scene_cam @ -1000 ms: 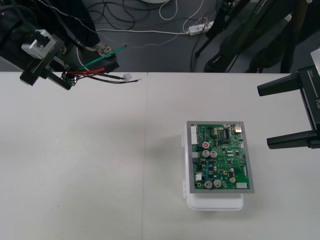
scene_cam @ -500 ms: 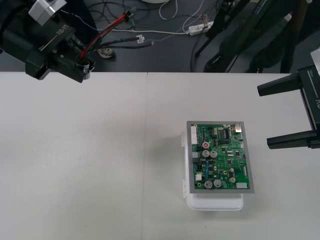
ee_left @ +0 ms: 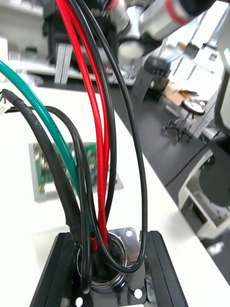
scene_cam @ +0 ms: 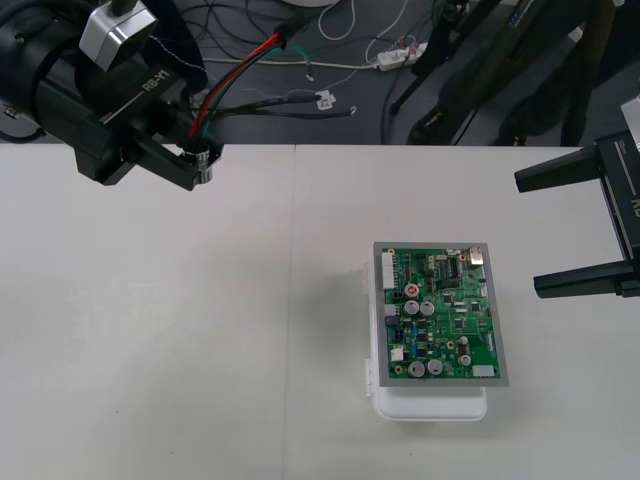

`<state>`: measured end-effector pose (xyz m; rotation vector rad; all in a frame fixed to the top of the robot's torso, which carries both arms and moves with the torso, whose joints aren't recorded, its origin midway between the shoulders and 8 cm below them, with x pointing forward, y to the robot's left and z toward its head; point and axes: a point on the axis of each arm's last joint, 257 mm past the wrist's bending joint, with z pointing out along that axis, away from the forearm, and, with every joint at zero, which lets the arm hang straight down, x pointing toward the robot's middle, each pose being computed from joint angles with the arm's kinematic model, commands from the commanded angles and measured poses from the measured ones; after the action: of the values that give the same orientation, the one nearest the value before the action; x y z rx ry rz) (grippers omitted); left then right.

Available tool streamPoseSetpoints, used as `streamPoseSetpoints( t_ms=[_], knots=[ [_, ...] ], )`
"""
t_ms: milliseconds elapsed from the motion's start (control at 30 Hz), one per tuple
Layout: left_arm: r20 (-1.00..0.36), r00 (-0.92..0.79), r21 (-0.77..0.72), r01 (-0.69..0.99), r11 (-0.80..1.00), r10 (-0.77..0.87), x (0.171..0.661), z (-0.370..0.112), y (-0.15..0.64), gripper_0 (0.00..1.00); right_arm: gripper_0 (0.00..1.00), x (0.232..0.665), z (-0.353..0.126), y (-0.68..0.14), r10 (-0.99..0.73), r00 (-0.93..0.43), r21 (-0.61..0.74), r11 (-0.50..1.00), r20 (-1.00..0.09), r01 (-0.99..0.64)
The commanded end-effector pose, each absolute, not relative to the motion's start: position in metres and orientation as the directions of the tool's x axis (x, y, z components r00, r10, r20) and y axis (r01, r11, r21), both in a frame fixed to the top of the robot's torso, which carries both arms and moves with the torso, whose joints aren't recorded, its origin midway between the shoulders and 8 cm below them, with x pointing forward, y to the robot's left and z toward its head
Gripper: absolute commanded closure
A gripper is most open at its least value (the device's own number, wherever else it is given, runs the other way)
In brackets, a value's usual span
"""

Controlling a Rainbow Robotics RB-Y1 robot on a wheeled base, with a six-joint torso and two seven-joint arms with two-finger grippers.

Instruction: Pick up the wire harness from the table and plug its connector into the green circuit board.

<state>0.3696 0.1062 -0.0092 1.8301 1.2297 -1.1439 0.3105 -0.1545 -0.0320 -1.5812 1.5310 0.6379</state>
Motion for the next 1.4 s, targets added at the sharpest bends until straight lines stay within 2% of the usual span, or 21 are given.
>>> streamPoseSetpoints(
  t_ms=[33, 233, 700, 1100, 1267, 1300, 1400],
  knots=[
    [-0.946, 0.122, -0.025, 0.897, -0.442, 0.301, 0.333, 0.008, 0.084, 1.0, 0.0, 0.313, -0.024, -0.162, -0.58, 0.101, -0.207, 0.118, -0.808, -0.971],
    [-0.956, 0.052, -0.11, 0.848, -0.519, 0.287, 0.294, 0.004, 0.065, 1.0, 0.0, 0.313, -0.024, -0.162, -0.58, 0.101, -0.207, 0.118, -0.808, -0.971],
    [-0.964, 0.014, -0.167, 0.744, -0.647, 0.265, 0.244, -0.031, 0.024, 1.0, 0.0, 0.313, -0.024, -0.162, -0.58, 0.101, -0.207, 0.118, -0.808, -0.971],
    [-0.971, -0.102, -0.225, 0.699, -0.679, 0.217, 0.228, -0.056, -0.009, 1.0, 0.0, 0.313, -0.024, -0.162, -0.58, 0.101, -0.207, 0.118, -0.808, -0.971],
    [-0.97, -0.165, -0.242, 0.707, -0.665, 0.178, 0.236, -0.061, -0.025, 1.0, 0.0, 0.313, -0.024, -0.162, -0.58, 0.101, -0.207, 0.118, -0.808, -0.971],
    [-0.97, -0.171, -0.244, 0.709, -0.662, 0.173, 0.238, -0.06, -0.027, 1.0, 0.0, 0.311, -0.036, -0.162, -0.568, 0.062, -0.161, 0.125, -0.821, -0.979],
    [-0.967, -0.193, -0.253, 0.716, -0.65, 0.164, 0.246, -0.062, -0.031, 1.0, 0.0, 0.311, -0.04, -0.168, -0.566, 0.034, -0.138, 0.141, -0.823, -0.98]
  ],
)
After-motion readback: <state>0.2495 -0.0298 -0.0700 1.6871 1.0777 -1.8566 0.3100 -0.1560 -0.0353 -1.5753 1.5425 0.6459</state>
